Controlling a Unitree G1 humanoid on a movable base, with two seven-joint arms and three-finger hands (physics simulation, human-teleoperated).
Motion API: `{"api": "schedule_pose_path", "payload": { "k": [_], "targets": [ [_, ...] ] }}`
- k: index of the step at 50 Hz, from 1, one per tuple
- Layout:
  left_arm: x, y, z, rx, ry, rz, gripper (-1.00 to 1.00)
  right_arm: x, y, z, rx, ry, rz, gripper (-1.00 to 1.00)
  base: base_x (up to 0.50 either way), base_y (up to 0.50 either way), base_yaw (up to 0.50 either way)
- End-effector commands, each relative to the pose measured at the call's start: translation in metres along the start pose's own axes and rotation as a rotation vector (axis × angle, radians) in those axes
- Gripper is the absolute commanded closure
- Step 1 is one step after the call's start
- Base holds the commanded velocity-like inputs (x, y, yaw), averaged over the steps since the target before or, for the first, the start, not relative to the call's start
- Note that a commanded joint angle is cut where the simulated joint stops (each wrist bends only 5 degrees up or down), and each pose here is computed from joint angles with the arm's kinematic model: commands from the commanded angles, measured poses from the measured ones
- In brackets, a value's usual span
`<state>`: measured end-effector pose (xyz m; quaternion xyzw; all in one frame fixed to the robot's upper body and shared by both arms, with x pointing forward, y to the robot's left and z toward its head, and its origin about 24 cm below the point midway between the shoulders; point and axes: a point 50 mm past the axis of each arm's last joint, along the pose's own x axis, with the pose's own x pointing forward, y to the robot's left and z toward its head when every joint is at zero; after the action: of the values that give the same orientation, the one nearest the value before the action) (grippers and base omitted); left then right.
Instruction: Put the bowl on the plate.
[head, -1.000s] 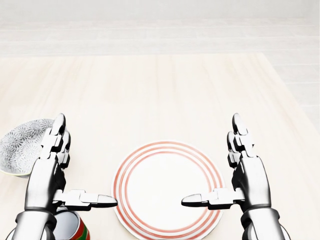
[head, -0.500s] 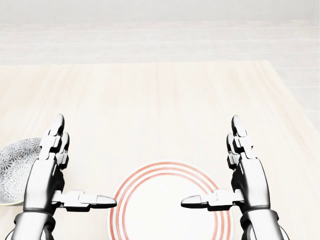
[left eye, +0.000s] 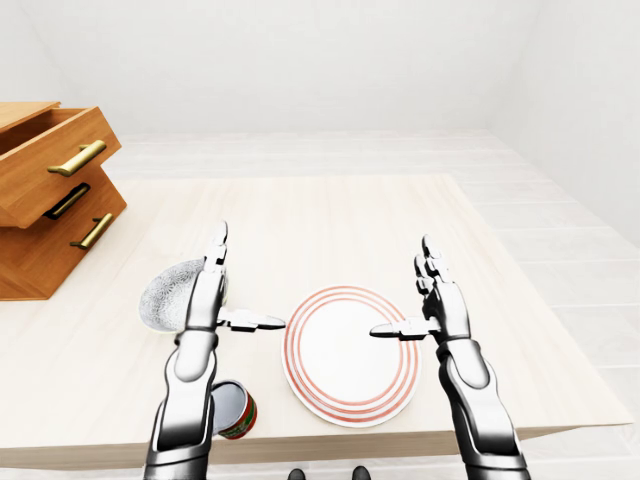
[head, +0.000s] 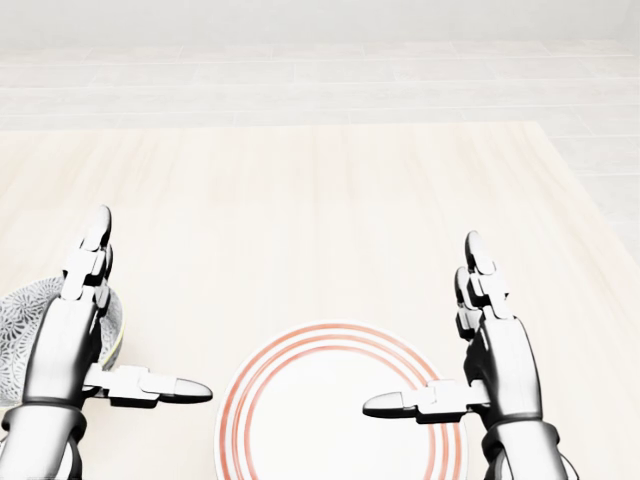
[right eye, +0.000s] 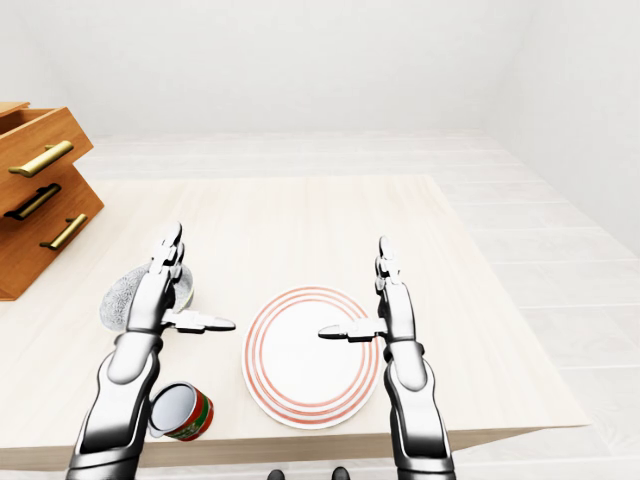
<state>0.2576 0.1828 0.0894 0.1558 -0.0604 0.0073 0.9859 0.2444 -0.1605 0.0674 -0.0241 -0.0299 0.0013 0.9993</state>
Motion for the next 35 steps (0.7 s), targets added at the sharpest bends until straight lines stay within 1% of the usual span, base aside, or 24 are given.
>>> {"api": "schedule_pose_path", "payload": {
  "k": [1, 4, 6, 7, 9, 10, 12, 14, 15, 17, 19, 22, 25, 31, 35],
  "targets": [
    [0.014, 0.026, 0.007, 0.208, -0.013, 0.036, -1.00, -0.002, -0.001, 0.003, 0.000, -0.011, -0.004, -1.00, 0.00, 0.00, 0.00],
    [0.019, 0.035, 0.008, 0.281, -0.007, 0.045, -1.00, -0.002, -0.002, 0.004, 0.000, -0.015, -0.006, -1.00, 0.00, 0.00, 0.00],
    [0.022, 0.040, 0.011, 0.298, -0.010, 0.055, -1.00, -0.002, -0.002, 0.005, -0.002, -0.019, -0.005, -1.00, 0.00, 0.00, 0.00],
    [0.023, 0.043, 0.010, 0.332, -0.004, 0.056, -1.00, -0.002, -0.002, 0.005, -0.001, -0.019, -0.005, -1.00, 0.00, 0.00, 0.00],
    [0.023, 0.045, 0.009, 0.344, 0.006, 0.059, -1.00, -0.002, -0.002, 0.004, -0.002, -0.018, -0.005, -1.00, 0.00, 0.00, 0.00],
    [0.024, 0.046, 0.008, 0.337, 0.009, 0.063, -1.00, -0.002, -0.002, 0.004, 0.000, -0.016, -0.006, -1.00, 0.00, 0.00, 0.00],
    [0.025, 0.050, 0.006, 0.391, 0.027, 0.067, -1.00, -0.002, -0.002, 0.004, -0.003, -0.017, -0.006, -1.00, 0.00, 0.00, 0.00],
    [0.026, 0.052, 0.007, 0.376, 0.026, 0.072, -1.00, -0.002, -0.002, 0.006, -0.002, -0.024, -0.006, -1.00, 0.00, 0.00, 0.00],
    [0.026, 0.053, 0.006, 0.401, 0.033, 0.075, -1.00, -0.002, -0.002, 0.006, -0.004, -0.025, -0.006, -1.00, 0.00, 0.00, 0.00],
    [0.026, 0.055, 0.002, 0.398, 0.050, 0.079, -1.00, -0.002, -0.002, 0.005, -0.003, -0.023, -0.008, -1.00, 0.00, 0.00, 0.00],
    [0.026, 0.058, -0.003, 0.446, 0.077, 0.087, -1.00, -0.003, -0.002, 0.004, -0.003, -0.016, -0.008, -1.00, 0.00, 0.00, 0.00],
    [0.025, 0.061, -0.006, 0.453, 0.082, 0.093, -1.00, -0.003, -0.002, 0.002, -0.003, -0.009, -0.008, -1.00, 0.00, 0.00, 0.00],
    [0.024, 0.064, -0.012, 0.517, 0.091, 0.098, -1.00, -0.004, -0.002, 0.000, -0.002, 0.002, -0.007, -1.00, 0.00, 0.00, 0.00],
    [0.024, 0.068, -0.020, 0.520, 0.105, 0.110, -1.00, -0.004, -0.002, -0.001, -0.006, 0.005, -0.008, -1.00, 0.00, 0.00, 0.00],
    [0.024, 0.070, -0.023, 0.565, 0.106, 0.119, -1.00, -0.003, -0.002, -0.003, -0.006, 0.015, -0.009, -1.00, 0.00, 0.00, 0.00]
  ]
}}
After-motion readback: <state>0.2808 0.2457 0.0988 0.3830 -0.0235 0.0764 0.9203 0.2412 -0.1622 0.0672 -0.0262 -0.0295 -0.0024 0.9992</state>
